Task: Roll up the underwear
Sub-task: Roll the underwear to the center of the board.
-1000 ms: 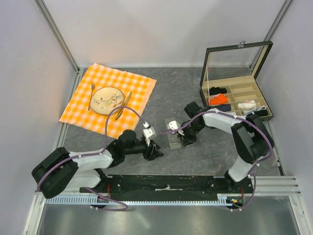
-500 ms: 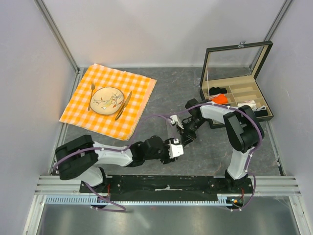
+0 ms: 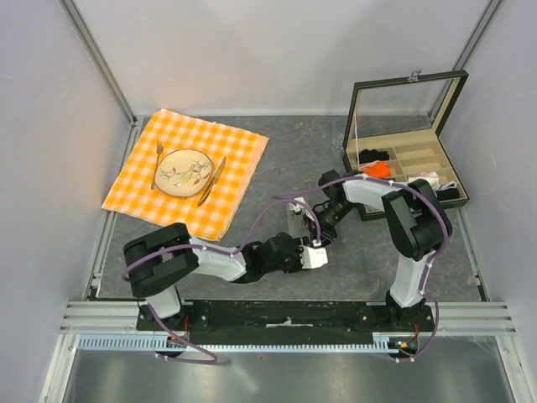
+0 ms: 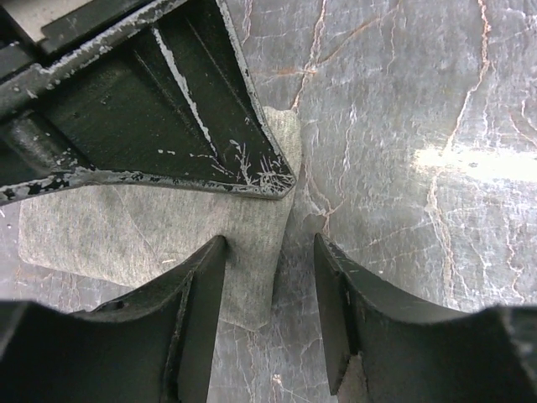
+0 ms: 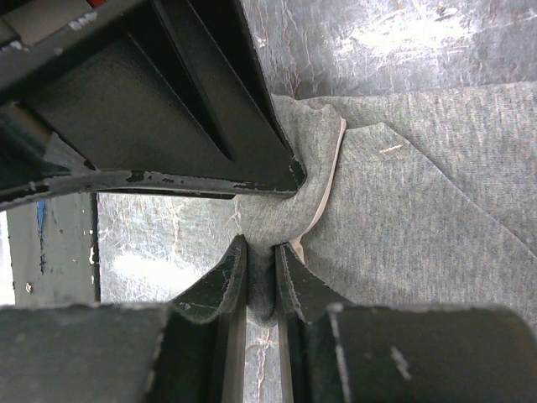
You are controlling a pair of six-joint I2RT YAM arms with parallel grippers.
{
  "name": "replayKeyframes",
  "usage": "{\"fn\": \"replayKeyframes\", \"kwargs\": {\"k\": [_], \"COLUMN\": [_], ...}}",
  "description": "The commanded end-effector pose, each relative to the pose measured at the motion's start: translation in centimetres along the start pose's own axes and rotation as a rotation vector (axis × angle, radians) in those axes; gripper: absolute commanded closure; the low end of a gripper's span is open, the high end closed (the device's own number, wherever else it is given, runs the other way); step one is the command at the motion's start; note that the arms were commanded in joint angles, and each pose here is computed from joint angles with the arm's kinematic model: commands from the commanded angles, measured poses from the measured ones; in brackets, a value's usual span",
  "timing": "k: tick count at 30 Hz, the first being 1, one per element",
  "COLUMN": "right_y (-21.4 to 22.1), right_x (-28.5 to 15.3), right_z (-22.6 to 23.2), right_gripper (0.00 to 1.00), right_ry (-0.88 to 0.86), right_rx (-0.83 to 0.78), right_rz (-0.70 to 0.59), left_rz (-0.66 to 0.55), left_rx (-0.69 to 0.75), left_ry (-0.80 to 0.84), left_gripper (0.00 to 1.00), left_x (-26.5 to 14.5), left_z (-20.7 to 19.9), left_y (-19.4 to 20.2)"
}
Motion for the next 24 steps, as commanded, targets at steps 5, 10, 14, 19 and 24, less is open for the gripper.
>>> {"fn": "replayKeyframes", "kwargs": {"k": [5, 10, 14, 19, 24], "right_y": [3.0, 3.0, 3.1, 3.1, 2.9], "right_x": [0.9, 0.9, 0.9, 1.0, 0.8], "right_z": [0.3, 0.2, 0.3, 0.4, 0.3], "right_gripper": [0.85, 0.85, 0.85, 0.84, 0.83], "right_ry": [-0.026, -0.027, -0.028, -0.029, -0.024], "right_rx": [0.064, 0.071, 0.073, 0.072, 0.068], "right_rz": [0.11, 0.111, 0.111, 0.112, 0.104], "left_rz": [-0.035, -0.028, 0.006, 0.05, 0.078], "left_rx": [0.048, 0.077, 0.091, 0.089, 0.065], "left_ry": [-0.09, -0.091, -0.078, -0.051, -0.023], "left_gripper": [0.43, 0.42, 0.42, 0.54, 0.98], "left_x": [-1.2, -1.1, -0.2, 0.5, 0.6], "left_z": [1.4, 1.7, 1.5, 1.0, 0.3], "left_y": [-0.3, -0.6, 0.0, 0.9, 1.6]}}
Point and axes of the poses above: each gripper's point midway between its finger pads, its own x axis out along the fingers, its own z axis along the line the jaws close on, y = z × x, the point moved 3 cm from there along -x, back along the fingers, and after that the axes turned 7 degrees about x, right-handed, at the moved point
